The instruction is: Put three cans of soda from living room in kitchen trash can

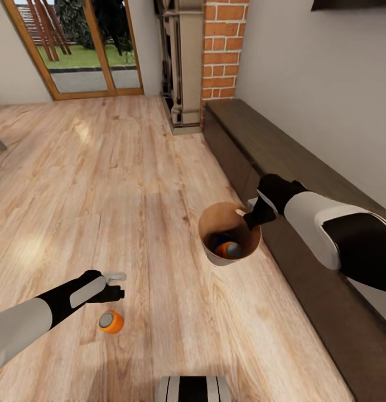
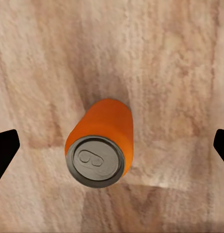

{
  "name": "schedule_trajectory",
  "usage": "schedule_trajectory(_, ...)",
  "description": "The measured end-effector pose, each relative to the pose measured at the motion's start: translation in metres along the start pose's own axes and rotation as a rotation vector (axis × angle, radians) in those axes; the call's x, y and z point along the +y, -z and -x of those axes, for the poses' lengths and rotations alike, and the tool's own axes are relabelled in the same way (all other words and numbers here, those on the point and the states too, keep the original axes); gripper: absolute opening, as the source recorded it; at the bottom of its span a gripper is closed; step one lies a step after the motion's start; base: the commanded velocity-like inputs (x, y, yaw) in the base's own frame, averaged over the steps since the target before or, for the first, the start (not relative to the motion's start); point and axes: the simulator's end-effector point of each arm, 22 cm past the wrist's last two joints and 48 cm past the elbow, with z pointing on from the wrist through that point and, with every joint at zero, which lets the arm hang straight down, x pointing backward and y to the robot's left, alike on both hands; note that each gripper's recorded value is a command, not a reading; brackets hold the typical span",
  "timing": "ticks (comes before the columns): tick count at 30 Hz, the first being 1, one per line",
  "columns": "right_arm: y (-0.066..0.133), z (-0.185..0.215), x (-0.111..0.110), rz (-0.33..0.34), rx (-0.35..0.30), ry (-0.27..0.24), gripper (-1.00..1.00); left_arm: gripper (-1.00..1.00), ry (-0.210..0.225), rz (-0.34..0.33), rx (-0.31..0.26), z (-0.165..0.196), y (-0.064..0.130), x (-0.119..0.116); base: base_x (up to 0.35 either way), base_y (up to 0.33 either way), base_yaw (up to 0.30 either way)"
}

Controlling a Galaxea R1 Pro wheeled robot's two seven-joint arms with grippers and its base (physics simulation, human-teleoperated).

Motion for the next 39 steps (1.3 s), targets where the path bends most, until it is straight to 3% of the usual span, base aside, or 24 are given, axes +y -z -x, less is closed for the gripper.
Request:
schedule_trajectory(4, 0.022, 0.017, -0.011, -0.027, -0.024, 0.001, -1.0, 1.0, 0.003, 0.005, 0.004, -0.002, -0.003, 0.003, 0.0, 0.0, 0.0)
schedule_trajectory(7, 0.028, 0.025, -0.007, -0.026, -0.033, 0.009, -1.0, 1.0, 0.003, 0.007, 0.008, -0.003, -0.005, 0.004, 0.0, 0.0, 0.0)
schedule_trajectory(12, 0.014, 0.03, 0.009, 0.002, -0.02, 0.019, -1.0, 1.0, 0.002, 0.01, 0.037, -0.014, -0.018, 0.004, 0.0, 0.0, 0.0)
schedule_trajectory(18, -0.002, 0.027, 0.002, -0.033, 0.007, 0.044, -1.0, 1.0, -0.002, 0.008, 0.061, -0.022, -0.029, 0.001, 0.0, 0.0, 0.0)
schedule_trajectory(23, -0.016, 0.026, 0.011, 0.004, 0.02, 0.03, -1.0, 1.0, -0.005, 0.005, 0.08, -0.03, -0.038, -0.002, 0.0, 0.0, 0.0)
schedule_trajectory(28, -0.036, 0.023, 0.009, -0.01, 0.047, 0.045, -1.0, 1.0, -0.007, 0.003, 0.105, -0.04, -0.05, -0.002, 0.0, 0.0, 0.0)
schedule_trajectory(35, -0.041, 0.022, 0.014, 0.009, 0.052, 0.037, -1.0, 1.0, -0.007, 0.007, 0.111, -0.042, -0.053, 0.001, 0.0, 0.005, 0.0)
schedule_trajectory(39, -0.044, 0.021, 0.008, -0.016, 0.059, 0.052, -1.0, 1.0, -0.008, 0.009, 0.114, -0.044, -0.055, 0.0, -0.024, 0.15, 0.0)
